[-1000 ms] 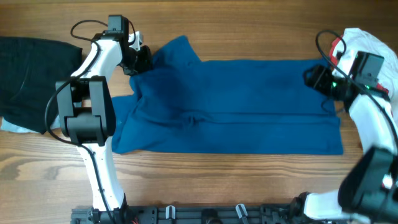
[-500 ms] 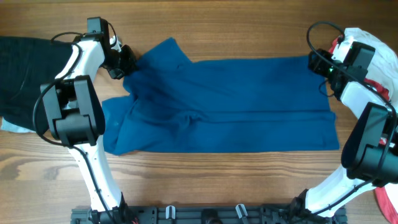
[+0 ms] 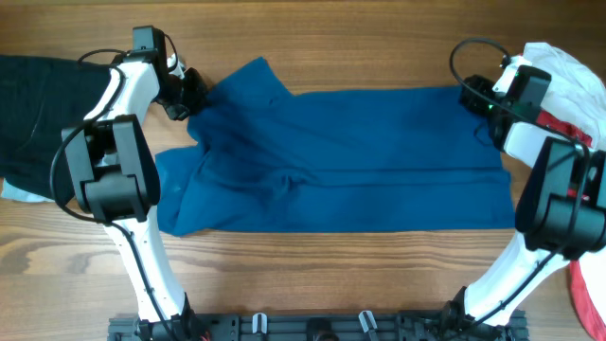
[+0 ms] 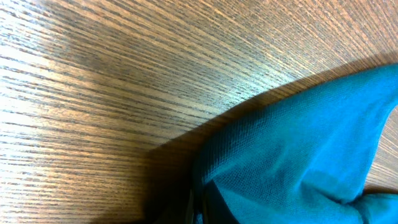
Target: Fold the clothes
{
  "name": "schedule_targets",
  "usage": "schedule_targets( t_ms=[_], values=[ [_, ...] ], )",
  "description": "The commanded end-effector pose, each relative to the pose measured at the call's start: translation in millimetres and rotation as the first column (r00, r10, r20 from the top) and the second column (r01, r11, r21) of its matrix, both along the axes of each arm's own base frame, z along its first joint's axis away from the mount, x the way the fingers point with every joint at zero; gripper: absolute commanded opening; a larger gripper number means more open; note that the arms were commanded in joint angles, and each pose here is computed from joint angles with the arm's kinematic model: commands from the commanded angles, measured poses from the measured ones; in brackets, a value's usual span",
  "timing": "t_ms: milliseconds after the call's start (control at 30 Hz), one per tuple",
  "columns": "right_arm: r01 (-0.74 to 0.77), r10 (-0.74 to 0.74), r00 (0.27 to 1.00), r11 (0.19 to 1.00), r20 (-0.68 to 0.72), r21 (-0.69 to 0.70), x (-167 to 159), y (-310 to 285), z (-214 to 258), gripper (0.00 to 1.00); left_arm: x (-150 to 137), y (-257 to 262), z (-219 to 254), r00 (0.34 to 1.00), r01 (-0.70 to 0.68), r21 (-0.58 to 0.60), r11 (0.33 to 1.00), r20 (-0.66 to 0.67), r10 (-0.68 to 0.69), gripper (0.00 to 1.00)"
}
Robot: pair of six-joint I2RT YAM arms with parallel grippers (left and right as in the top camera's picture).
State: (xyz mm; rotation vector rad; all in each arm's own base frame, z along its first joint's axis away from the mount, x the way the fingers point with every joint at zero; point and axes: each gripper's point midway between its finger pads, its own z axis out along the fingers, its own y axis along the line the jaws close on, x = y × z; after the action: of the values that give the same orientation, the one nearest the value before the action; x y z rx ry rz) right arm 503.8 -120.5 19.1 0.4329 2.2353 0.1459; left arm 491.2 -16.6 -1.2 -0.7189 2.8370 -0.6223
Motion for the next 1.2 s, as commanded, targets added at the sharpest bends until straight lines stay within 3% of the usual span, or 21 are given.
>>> schedule_targets(
  t_ms=[0, 100, 133, 200, 267, 500, 667, 800, 967, 1167],
  values=[
    [0.004, -0.004, 1.000, 1.000, -0.007, -0.010, 10.3, -3.5, -9.0, 0.76, -11.1, 14.9, -29.7, 0.997, -0.029, 0.062, 0.998, -0.067, 0.034, 0.04],
    [0.004, -0.004, 1.000, 1.000, -0.021, -0.004, 9.0, -3.0, -17.6, 0.75, -11.1, 14.9, -29.7, 0.997, -0.029, 0.062, 0.998, -0.067, 0.034, 0.04],
    [0.004, -0.005, 1.000, 1.000, -0.026, -0.002, 8.3, -2.9, -19.0, 0.68, -11.2, 14.9, -29.7, 0.997, -0.029, 0.062, 0.998, -0.067, 0.034, 0.04],
    [0.016, -0.016, 1.000, 1.000, -0.026, 0.012, 8.1, -2.8, -19.2, 0.28, -11.8, 14.8, -29.8, 0.997, -0.029, 0.061, 0.998, -0.070, 0.033, 0.04],
    [0.021, -0.020, 1.000, 0.999, -0.024, 0.031, 8.4, -1.2, -19.0, 0.05, -12.9, 14.7, -30.0, 0.997, -0.029, 0.061, 0.998, -0.075, 0.033, 0.04],
    [0.061, -0.059, 0.997, 0.996, -0.040, 0.059, 7.1, -4.6, -2.3, 0.04, -13.0, 9.6, -22.0, 0.998, -0.018, 0.029, 0.999, -0.066, 0.020, 0.04],
    [0.079, -0.073, 0.994, 0.995, -0.086, 0.066, -8.0, -9.6, 38.5, 0.04, -7.0, 8.3, 16.4, 1.000, -0.013, 0.025, 1.000, 0.004, 0.013, 0.04],
    [0.100, -0.091, 0.986, 0.993, -0.142, 0.056, -36.2, -8.2, 71.6, 0.04, -14.5, 1.4, 46.9, 0.999, 0.018, -0.003, 1.000, 0.026, -0.018, 0.04],
    [0.202, -0.209, 0.943, 0.978, -0.260, -0.056, -86.6, -21.5, 95.6, 0.04, -44.1, -1.3, 55.6, 0.997, 0.042, -0.010, 0.999, -0.069, -0.042, 0.04],
    [0.207, -0.212, 0.867, 0.976, -0.452, -0.062, -137.5, -11.0, 81.9, 0.04, -80.5, 0.5, 64.4, 0.979, 0.063, 0.008, 0.998, -0.192, -0.061, 0.04]
  ],
)
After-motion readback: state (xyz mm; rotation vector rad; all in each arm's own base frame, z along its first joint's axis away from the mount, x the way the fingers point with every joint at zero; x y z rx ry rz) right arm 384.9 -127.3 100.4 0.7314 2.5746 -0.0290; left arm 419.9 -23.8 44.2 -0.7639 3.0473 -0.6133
